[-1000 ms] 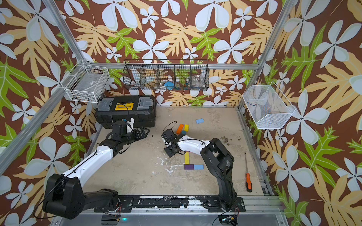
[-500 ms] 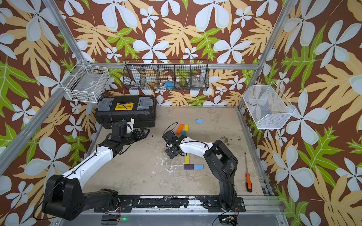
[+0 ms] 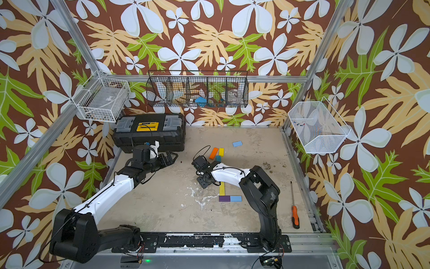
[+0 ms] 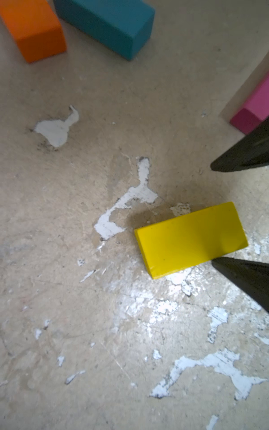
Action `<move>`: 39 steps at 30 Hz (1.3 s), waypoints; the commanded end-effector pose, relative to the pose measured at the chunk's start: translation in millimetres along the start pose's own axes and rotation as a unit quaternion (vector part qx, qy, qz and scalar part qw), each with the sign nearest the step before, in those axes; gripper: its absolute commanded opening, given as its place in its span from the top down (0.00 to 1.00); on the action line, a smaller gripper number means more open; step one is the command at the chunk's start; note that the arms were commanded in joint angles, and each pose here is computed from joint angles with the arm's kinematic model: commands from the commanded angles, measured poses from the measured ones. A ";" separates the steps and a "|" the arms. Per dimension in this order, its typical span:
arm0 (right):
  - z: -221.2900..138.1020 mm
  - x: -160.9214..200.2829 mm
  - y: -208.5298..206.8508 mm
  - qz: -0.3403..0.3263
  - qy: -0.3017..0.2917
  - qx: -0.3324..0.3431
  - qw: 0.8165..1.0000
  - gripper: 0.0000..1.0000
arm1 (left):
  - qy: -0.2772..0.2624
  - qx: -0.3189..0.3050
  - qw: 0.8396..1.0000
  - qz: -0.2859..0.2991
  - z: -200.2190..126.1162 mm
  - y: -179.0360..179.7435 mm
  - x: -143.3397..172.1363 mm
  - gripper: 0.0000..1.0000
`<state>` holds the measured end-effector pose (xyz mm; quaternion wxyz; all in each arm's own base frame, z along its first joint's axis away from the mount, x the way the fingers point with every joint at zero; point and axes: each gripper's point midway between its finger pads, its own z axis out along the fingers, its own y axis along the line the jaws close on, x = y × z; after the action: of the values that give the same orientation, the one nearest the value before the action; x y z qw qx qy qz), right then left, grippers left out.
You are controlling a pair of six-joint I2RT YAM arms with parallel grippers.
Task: Assemble the letter c with building blocks
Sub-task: Adjust the building block at the center of the board.
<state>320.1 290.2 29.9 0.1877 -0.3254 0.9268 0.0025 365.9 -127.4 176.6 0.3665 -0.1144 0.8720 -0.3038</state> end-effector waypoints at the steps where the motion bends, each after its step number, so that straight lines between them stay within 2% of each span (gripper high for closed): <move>1: -0.1 2.5 -6.7 -0.007 0.007 0.020 1.000 0.39 | -0.005 0.009 1.000 0.003 -1.6 -4.9 -3.9 0.00; 39: -0.6 9.6 -23.5 0.021 0.012 0.026 0.999 0.40 | -0.002 0.015 1.000 -0.004 0.5 -2.8 2.2 0.00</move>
<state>326.4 267.7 27.0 0.1819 -0.3051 0.9346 -0.0210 363.2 -128.7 171.1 0.3602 -0.1199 0.8714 -0.3109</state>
